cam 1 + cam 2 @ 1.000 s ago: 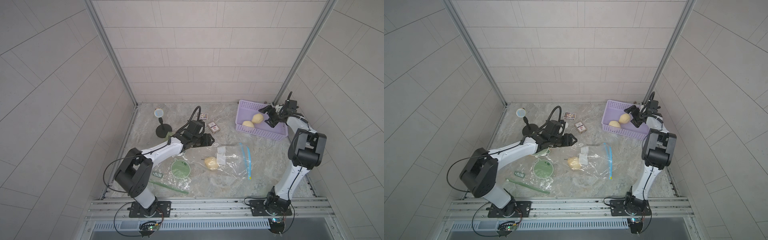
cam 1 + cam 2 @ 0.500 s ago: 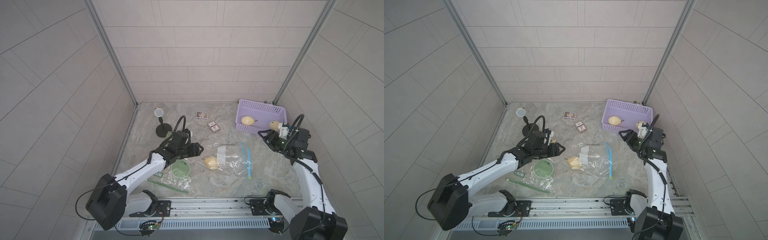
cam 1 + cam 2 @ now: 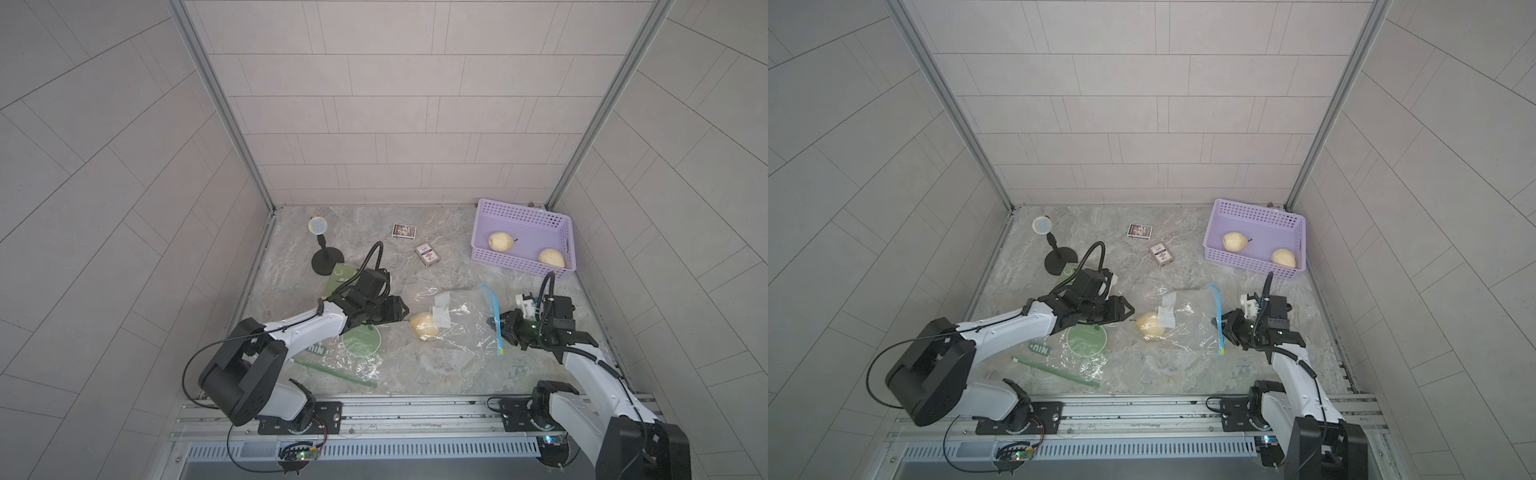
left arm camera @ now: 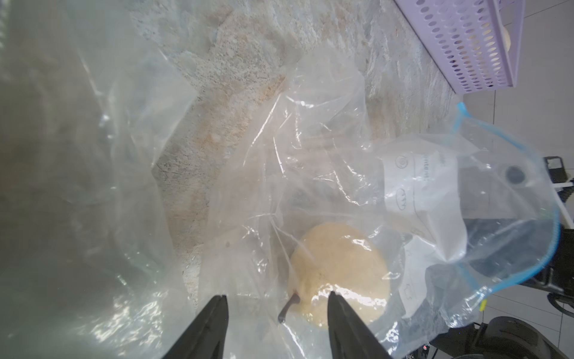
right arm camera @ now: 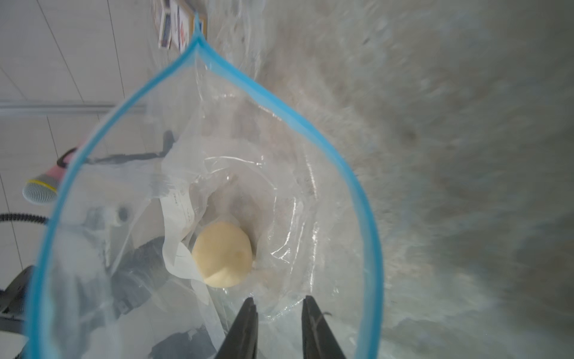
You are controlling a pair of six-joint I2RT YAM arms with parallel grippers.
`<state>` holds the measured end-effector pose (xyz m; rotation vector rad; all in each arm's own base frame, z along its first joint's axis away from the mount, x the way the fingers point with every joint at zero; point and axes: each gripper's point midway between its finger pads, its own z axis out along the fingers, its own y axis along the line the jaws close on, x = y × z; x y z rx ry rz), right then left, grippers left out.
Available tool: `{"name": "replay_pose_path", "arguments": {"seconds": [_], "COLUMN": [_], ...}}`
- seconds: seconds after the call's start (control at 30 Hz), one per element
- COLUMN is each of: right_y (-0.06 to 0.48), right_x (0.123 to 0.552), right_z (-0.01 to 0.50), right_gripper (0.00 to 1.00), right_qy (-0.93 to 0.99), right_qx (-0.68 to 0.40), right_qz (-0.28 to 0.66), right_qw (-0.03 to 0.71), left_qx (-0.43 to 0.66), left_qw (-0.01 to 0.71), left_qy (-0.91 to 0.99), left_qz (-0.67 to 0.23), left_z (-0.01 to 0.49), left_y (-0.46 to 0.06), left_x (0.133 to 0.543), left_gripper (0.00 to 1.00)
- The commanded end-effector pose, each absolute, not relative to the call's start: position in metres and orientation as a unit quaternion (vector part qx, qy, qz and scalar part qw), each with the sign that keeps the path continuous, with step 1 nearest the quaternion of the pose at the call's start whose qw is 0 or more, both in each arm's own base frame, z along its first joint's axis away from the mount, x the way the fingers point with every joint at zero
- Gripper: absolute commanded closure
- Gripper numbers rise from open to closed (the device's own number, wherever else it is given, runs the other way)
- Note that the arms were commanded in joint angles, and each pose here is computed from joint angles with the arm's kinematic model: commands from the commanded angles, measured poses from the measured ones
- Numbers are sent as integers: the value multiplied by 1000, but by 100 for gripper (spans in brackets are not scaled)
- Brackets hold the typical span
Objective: Open the zip-top bag and take out the pear
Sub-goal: Pick up the pear from the zipper food storage bag.
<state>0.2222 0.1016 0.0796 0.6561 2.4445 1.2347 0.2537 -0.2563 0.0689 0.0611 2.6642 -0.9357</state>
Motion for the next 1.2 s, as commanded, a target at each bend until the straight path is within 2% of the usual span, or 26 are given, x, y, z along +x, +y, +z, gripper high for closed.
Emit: {"name": "replay_pose_path", "arguments": {"seconds": [0.0,0.3,0.57,0.67,0.8,0.9,1.17], "right_y": [127,171,199,207,218,221,227], "right_x": [234,233,234,236,234,222,197], "right_z": [92,75,63,63,70,68,72], "right_gripper": [72,74,72,68,55,42,19], "right_qy": [854,863,869,866,862,861,850], "right_qx": [181,123,88,79,59,49,22], "right_qz": [453,464,467,474,484,491,514], "right_qw": [179,154,135,139,137,122,112], "left_qx": [36,58,78,87,98,97,83], "left_qw": [163,146,124,118,115,114,117], "left_qy": [933,940,945,946,945,947,948], "left_qz": [-318,-304,-293,-290,-291,-284,-283], "left_z": [60,40,18,14,13,8,-1], "left_y": [-259,-275,-290,-293,-301,-300,-301], "left_x": [253,245,237,235,231,230,234], "left_gripper": [43,45,48,50,56,58,62]}}
